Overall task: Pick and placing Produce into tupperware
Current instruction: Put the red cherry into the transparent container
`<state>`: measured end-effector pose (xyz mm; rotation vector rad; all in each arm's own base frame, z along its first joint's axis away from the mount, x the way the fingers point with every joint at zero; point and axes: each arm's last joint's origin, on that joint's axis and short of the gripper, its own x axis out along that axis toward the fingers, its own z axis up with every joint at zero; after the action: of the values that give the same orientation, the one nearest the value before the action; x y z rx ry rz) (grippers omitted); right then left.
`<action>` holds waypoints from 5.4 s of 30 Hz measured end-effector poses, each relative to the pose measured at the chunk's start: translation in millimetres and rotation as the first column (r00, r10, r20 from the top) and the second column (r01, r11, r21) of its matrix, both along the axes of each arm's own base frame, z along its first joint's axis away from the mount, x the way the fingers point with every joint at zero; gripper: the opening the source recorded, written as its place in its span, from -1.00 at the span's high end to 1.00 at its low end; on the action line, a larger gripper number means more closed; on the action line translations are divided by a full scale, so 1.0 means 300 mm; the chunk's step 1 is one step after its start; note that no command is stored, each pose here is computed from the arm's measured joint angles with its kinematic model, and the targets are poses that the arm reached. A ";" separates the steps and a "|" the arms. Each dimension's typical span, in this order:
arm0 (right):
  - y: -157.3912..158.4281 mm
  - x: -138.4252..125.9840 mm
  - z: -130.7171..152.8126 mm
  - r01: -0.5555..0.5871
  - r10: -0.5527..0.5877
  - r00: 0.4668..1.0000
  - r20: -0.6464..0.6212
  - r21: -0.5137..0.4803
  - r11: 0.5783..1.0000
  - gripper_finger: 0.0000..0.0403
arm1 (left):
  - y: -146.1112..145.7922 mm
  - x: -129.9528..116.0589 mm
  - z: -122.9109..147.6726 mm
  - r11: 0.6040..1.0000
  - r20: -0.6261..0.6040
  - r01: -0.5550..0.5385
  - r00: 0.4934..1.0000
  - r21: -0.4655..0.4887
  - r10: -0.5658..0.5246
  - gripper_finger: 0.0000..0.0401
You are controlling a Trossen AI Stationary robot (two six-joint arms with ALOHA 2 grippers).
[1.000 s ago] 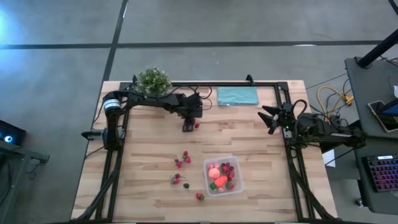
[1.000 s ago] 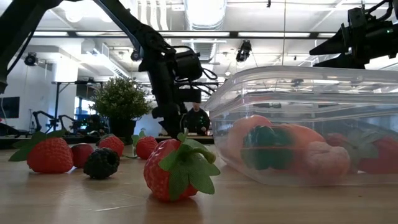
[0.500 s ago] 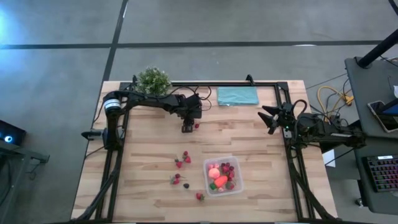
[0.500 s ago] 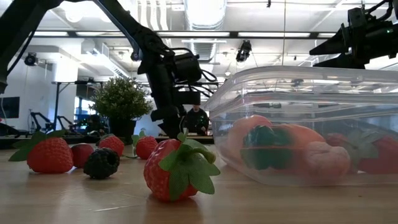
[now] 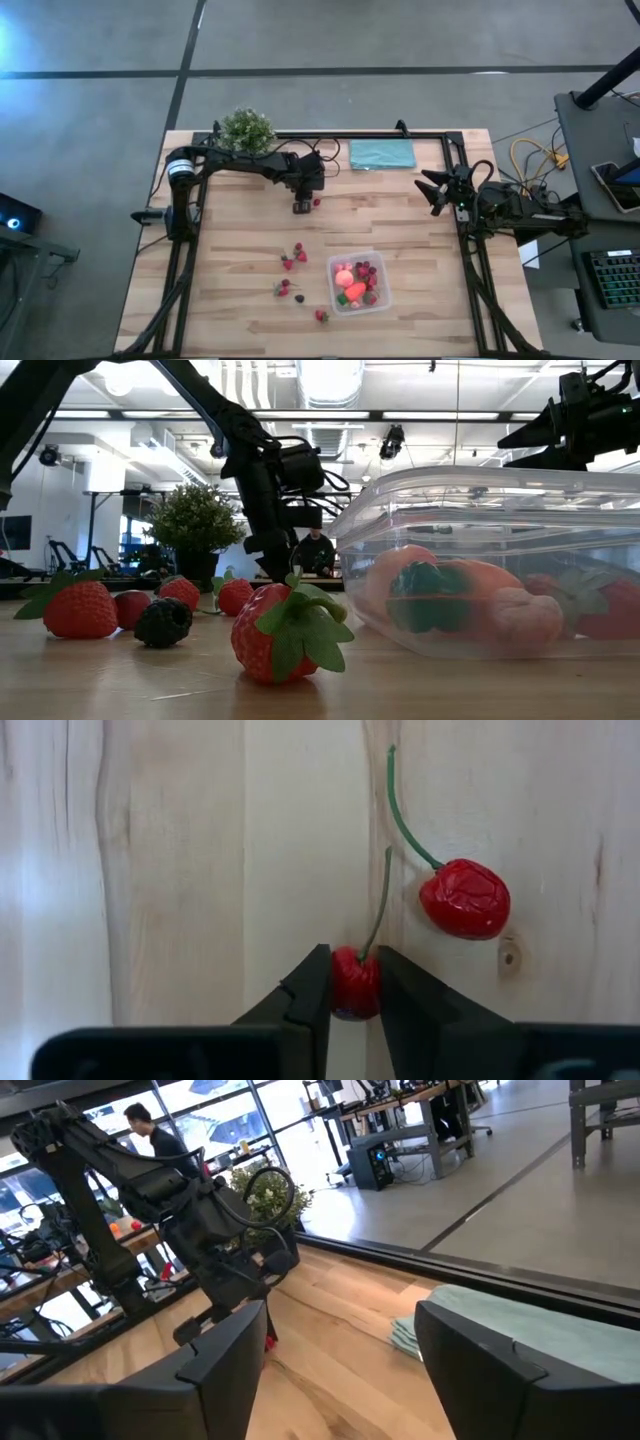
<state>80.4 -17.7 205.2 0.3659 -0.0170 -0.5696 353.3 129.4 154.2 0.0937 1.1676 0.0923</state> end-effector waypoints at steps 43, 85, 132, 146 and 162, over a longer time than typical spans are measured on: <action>0.000 0.000 0.000 0.000 0.000 1.000 -0.001 0.000 1.000 -0.24 | -0.771 0.174 0.430 0.886 0.382 0.098 0.919 -0.453 0.094 0.00; 0.000 0.000 0.000 0.000 0.000 1.000 -0.001 0.000 1.000 -0.24 | -0.108 -0.037 0.154 0.726 0.074 -0.565 0.767 -0.392 0.637 0.00; 0.000 0.000 0.000 0.000 0.000 1.000 -0.001 0.000 1.000 -0.24 | -0.168 0.008 -0.011 0.929 0.216 -0.350 0.904 -0.121 0.369 0.00; 0.000 0.000 0.000 0.000 0.000 1.000 0.000 0.000 1.000 -0.25 | -0.166 0.020 -0.046 0.926 0.210 -0.359 0.902 -0.120 0.377 0.09; 0.000 0.000 0.000 0.000 0.000 1.000 -0.001 0.000 1.000 -0.26 | -0.164 0.025 -0.031 0.905 0.212 -0.397 0.881 -0.151 0.422 0.73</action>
<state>80.5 -17.7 205.2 0.3657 -0.0160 -0.5698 360.7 80.1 145.0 -0.2554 0.9310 0.4087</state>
